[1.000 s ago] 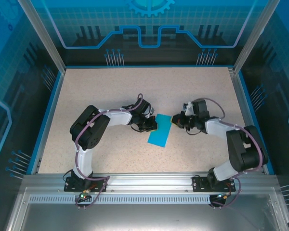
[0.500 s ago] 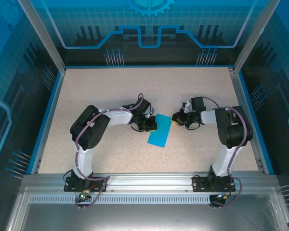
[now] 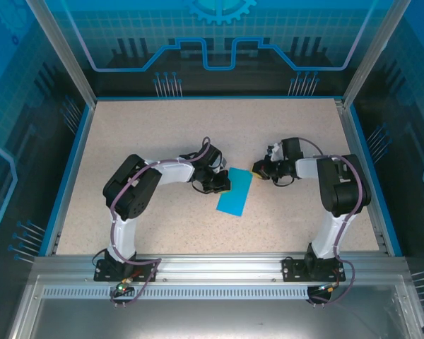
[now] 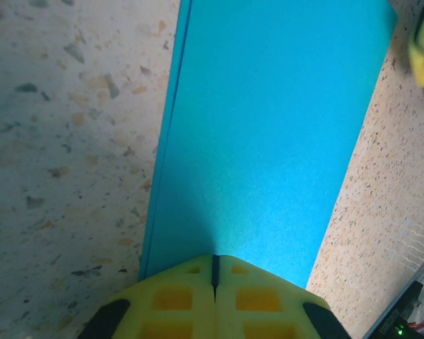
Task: Fold a paper plane with a square sheet of paper (pick it up from the middle)
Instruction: Fold the square sheet of paper in half at the center of the table.
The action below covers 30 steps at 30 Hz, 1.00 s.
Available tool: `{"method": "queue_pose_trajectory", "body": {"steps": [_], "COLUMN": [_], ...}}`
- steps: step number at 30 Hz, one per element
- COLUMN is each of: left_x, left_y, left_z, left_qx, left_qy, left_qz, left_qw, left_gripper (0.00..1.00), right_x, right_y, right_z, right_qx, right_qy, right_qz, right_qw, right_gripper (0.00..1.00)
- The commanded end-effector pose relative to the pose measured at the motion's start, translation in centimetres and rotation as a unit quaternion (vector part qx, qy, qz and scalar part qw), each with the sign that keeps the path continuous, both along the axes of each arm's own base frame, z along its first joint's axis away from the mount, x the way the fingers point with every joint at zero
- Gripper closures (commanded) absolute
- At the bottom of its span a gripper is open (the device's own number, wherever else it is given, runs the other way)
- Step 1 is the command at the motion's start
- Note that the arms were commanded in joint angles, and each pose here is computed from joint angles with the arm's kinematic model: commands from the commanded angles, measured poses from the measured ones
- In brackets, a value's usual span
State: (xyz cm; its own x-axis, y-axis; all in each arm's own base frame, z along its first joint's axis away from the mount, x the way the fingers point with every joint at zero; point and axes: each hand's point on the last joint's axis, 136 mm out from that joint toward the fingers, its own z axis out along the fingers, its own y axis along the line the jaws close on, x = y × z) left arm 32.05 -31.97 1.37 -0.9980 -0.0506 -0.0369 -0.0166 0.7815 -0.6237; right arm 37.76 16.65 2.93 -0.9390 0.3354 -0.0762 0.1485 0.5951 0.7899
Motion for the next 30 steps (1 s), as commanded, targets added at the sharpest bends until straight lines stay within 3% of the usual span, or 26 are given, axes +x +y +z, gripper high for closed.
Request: {"method": "queue_pose_trajectory", "body": {"steps": [1,10,17,25,30], "left_x": [-3.0,-2.7,-2.2,-0.5,1.2], "left_y": [2.2,1.9,1.2,-0.1,1.6], "left_z": [-3.4,-3.1,-1.6,4.5,6.4], "left_qx": [0.070,0.067,0.046,-0.028,-0.072], "left_qy": [0.061,0.059,0.049,-0.004,-0.014], "left_qz": [0.000,0.001,0.002,0.013,0.043], "left_qw": [0.996,0.996,0.998,1.000,0.996], "left_gripper": [1.00,1.00,1.00,0.72,0.58], "right_x": [0.6,0.0,0.3,-4.7,-8.2], "right_y": [-0.8,-0.9,-0.7,-1.0,0.8], "right_z": [-0.9,-2.9,0.7,2.0,1.6], "right_qx": [-0.007,-0.014,-0.012,-0.061,-0.083], "right_qy": [0.007,0.031,0.000,0.002,0.015], "right_qz": [-0.002,0.001,0.012,0.008,0.017], "right_qw": [1.000,0.999,1.000,0.998,0.996], "right_gripper": [1.00,1.00,0.98,0.77,0.67]}}
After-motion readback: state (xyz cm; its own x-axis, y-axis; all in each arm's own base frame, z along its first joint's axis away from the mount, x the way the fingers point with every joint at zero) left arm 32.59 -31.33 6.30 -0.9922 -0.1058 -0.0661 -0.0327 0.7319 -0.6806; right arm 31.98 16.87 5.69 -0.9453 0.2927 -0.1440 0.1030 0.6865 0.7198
